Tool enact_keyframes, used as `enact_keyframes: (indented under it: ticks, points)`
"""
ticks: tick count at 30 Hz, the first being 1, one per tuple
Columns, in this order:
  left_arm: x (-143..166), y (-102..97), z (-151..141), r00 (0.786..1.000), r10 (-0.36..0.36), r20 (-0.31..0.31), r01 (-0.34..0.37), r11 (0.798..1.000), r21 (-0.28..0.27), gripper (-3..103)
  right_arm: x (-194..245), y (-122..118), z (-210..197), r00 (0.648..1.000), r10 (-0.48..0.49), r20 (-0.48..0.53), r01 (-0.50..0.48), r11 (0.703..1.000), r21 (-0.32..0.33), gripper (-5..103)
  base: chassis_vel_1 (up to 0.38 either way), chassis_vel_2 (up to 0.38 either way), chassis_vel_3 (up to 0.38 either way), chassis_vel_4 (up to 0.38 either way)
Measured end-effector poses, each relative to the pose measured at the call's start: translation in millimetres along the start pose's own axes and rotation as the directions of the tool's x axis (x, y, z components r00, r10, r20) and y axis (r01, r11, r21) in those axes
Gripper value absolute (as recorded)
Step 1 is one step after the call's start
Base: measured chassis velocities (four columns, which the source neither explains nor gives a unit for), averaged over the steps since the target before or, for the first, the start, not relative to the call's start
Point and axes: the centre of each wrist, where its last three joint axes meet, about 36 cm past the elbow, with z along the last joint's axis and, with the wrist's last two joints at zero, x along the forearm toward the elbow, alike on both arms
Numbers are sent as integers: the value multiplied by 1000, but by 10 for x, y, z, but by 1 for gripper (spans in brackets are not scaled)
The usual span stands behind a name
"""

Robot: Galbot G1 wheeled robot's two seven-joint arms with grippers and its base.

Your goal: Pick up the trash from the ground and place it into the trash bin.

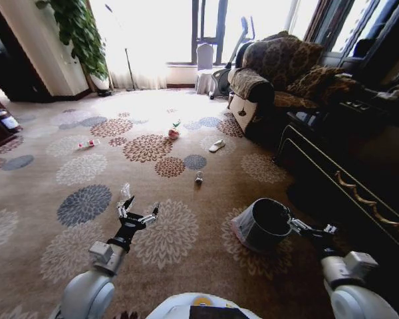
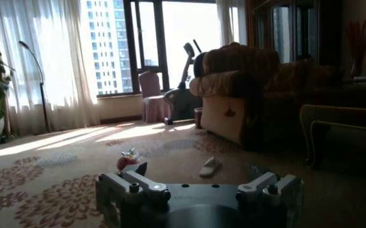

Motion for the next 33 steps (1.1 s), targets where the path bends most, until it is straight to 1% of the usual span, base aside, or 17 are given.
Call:
enact_keyframes:
  ticks: [11,16,21,28,33]
  points:
    - [4,-8,25,1000,0,-1,0,1000,-3,100,9,12,23,1000,-5,-8,5,1000,8,100,-203,-38,-39,-205]
    - [5,-23,63,1000,13,-8,-13,1000,-9,100,17,24,37,1000,-16,-13,16,1000,12,100,-177,-59,-56,-181]
    - [-13,-51,97,998,57,-1,-57,998,18,100,2,67,54,999,-39,-13,40,999,17,100,-132,-90,-95,-136]
    - [-61,-90,120,997,76,4,-76,997,29,100,2,66,59,999,-42,-13,42,999,20,100,-118,-124,-115,-119]
    - [-158,-214,126,994,108,-20,-106,992,61,100,25,61,91,999,-39,-19,39,999,21,100,-147,-135,-129,-135]
